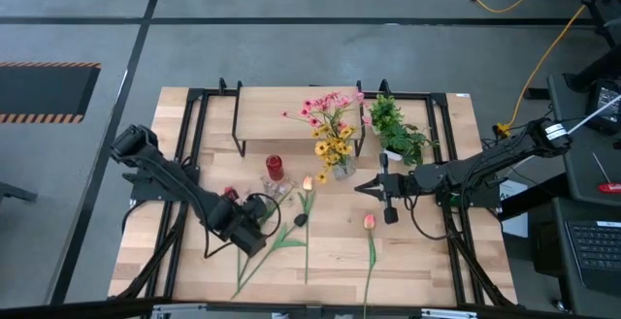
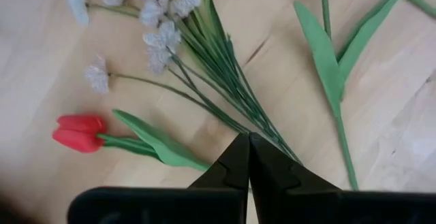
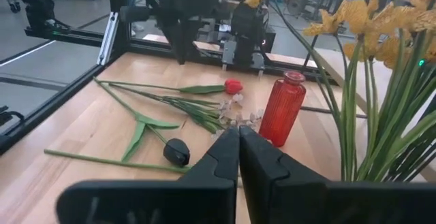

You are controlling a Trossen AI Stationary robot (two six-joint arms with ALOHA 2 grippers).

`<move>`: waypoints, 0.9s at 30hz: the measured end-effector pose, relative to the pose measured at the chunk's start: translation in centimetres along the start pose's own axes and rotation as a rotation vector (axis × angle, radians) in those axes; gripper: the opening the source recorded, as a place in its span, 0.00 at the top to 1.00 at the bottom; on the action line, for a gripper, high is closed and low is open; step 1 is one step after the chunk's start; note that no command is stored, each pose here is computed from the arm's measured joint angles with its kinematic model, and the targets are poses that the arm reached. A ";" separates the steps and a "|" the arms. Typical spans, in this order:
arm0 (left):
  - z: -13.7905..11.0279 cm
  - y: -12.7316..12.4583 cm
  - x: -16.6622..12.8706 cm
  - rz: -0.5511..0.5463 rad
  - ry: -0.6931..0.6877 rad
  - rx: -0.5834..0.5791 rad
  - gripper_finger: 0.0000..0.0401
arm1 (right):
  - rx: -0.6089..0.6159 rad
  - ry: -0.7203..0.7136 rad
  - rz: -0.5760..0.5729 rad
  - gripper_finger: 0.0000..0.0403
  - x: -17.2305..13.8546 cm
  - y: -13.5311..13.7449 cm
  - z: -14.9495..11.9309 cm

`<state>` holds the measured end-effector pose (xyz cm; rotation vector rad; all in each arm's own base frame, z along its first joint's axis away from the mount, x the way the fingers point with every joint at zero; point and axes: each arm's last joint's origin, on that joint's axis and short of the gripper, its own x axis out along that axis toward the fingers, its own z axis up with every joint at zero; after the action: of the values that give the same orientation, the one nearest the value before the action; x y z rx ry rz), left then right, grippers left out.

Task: Pick and place flowers into a vace then onto a shelf
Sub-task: Put the white flowers into the transparent flower vase

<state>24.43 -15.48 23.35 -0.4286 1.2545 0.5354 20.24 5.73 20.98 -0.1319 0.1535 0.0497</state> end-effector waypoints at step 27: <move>-0.4 -1.1 2.8 0.086 0.043 -0.200 0.45 | 0.049 0.004 0.061 0.99 0.0 0.2 -0.1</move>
<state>25.36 -16.21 20.57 -0.5580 1.2695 0.7324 20.22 5.90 20.90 -0.0788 0.1629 0.1064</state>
